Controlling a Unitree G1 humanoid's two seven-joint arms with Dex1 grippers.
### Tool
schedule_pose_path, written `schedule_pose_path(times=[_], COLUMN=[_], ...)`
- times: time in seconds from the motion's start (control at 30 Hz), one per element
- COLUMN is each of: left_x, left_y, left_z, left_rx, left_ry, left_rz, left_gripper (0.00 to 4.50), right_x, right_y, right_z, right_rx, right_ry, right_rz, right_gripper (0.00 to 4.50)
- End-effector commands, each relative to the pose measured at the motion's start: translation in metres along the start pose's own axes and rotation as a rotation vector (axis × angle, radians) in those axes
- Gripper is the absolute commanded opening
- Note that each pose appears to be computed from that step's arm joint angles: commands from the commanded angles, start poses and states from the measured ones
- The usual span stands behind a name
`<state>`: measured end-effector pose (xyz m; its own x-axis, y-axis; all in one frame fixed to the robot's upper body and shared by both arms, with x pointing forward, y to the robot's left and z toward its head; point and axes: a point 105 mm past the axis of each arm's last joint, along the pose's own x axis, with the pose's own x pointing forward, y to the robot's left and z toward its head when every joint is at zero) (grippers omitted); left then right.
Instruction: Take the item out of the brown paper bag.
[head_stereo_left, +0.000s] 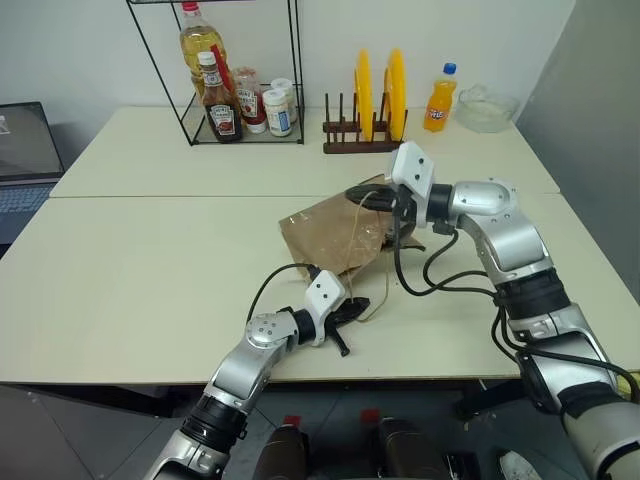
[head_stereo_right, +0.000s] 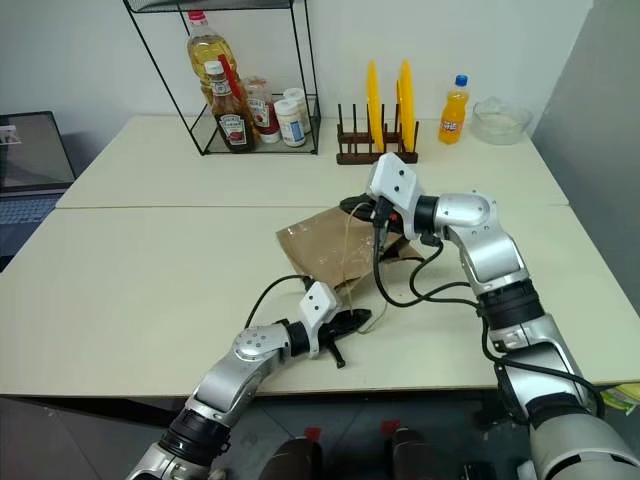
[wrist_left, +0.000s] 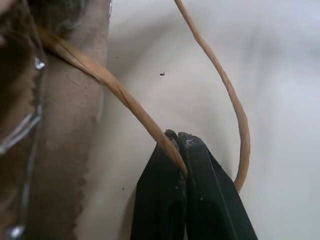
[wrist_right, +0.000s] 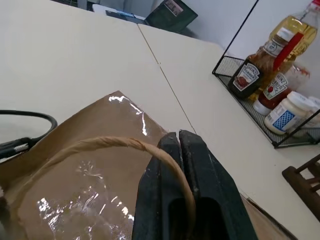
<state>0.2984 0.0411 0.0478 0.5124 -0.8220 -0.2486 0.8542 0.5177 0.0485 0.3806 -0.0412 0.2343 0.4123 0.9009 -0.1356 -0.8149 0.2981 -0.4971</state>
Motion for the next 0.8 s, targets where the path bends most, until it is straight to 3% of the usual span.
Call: schedule_pose_path(times=[0.03, 0.33, 0.8], left_x=[-0.007, -0.012, -0.022], left_y=[-0.004, 0.0, 0.005], left_z=[-0.063, -0.068, -0.081], left_rx=[-0.072, -0.037, 0.023], left_ry=[0.218, 0.236, 0.299], left_rz=[0.012, 0.009, 0.002], left_gripper=[0.02, 0.02, 0.02], right_x=[0.005, 0.014, 0.02], right_y=[-0.021, -0.042, -0.073], right_z=[0.03, 0.03, 0.062], right_rx=[-0.052, -0.043, -0.048], right_ry=[-0.055, -0.021, -0.034], right_rz=[-0.05, -0.101, -0.194], right_gripper=[0.0, 0.0, 0.0])
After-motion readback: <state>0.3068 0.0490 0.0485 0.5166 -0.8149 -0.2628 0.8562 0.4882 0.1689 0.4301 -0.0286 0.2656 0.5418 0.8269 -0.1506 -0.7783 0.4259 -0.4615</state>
